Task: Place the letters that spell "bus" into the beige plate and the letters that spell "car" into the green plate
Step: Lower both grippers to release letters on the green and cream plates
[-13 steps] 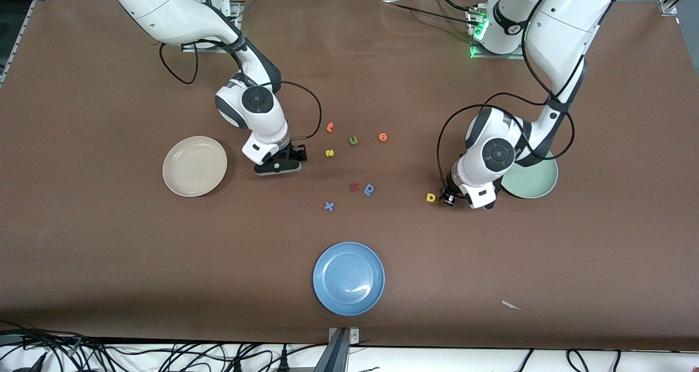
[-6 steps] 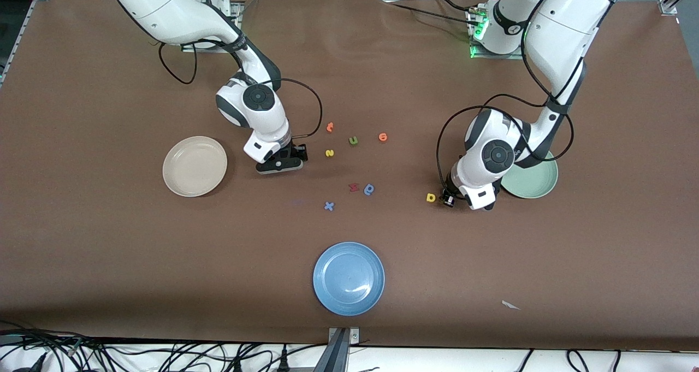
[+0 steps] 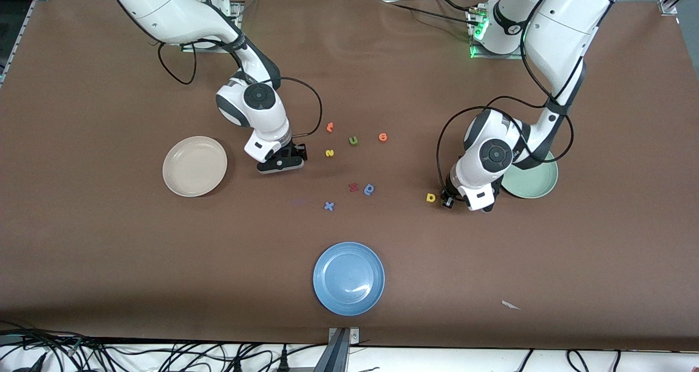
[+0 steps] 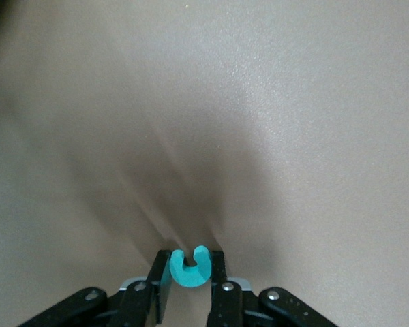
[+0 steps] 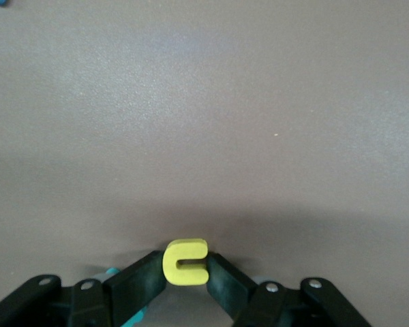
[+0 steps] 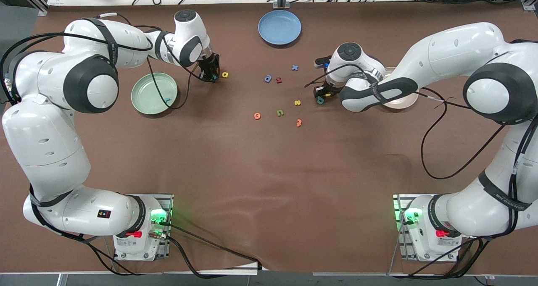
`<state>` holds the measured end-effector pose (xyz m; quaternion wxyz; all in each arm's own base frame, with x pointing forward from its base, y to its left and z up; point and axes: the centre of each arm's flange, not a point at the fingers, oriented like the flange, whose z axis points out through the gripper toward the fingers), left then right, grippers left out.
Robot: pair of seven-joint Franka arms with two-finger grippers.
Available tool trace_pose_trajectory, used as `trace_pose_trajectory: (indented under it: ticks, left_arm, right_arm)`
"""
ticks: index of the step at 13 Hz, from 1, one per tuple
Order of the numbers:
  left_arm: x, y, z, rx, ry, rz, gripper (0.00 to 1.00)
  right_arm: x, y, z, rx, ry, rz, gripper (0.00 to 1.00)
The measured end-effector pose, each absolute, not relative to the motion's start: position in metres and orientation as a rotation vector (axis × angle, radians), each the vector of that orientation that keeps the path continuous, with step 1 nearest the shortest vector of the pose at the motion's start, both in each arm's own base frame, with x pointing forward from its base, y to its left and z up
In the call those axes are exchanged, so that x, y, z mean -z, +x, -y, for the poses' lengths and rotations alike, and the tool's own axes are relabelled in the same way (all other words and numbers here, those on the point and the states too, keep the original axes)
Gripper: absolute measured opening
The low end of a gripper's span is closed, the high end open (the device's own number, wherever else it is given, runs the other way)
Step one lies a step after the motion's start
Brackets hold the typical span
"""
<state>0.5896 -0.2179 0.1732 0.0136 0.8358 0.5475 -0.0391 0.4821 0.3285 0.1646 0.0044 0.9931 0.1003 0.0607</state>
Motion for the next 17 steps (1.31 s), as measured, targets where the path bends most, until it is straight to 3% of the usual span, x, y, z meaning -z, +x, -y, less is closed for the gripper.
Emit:
trace_pose_trajectory:
  ticks: [8, 12, 17]
  left_arm:
    - [-0.236, 0.616, 0.15, 0.179, 2.859, -1.404, 0.27]
    - [-0.259, 0.605, 0.077, 0.403, 3.023, -1.162, 0.27]
    - [-0.228, 0.565, 0.004, 0.569, 3.058, -0.964, 0.27]
  right_arm:
    - [-0.222, 0.523, -0.254, -0.201, 2.95, -0.447, 0.35]
    - [-0.245, 0.539, -0.172, -0.11, 2.884, -0.547, 0.35]
    - [-0.243, 0.534, -0.066, 0.068, 2.846, -0.654, 0.35]
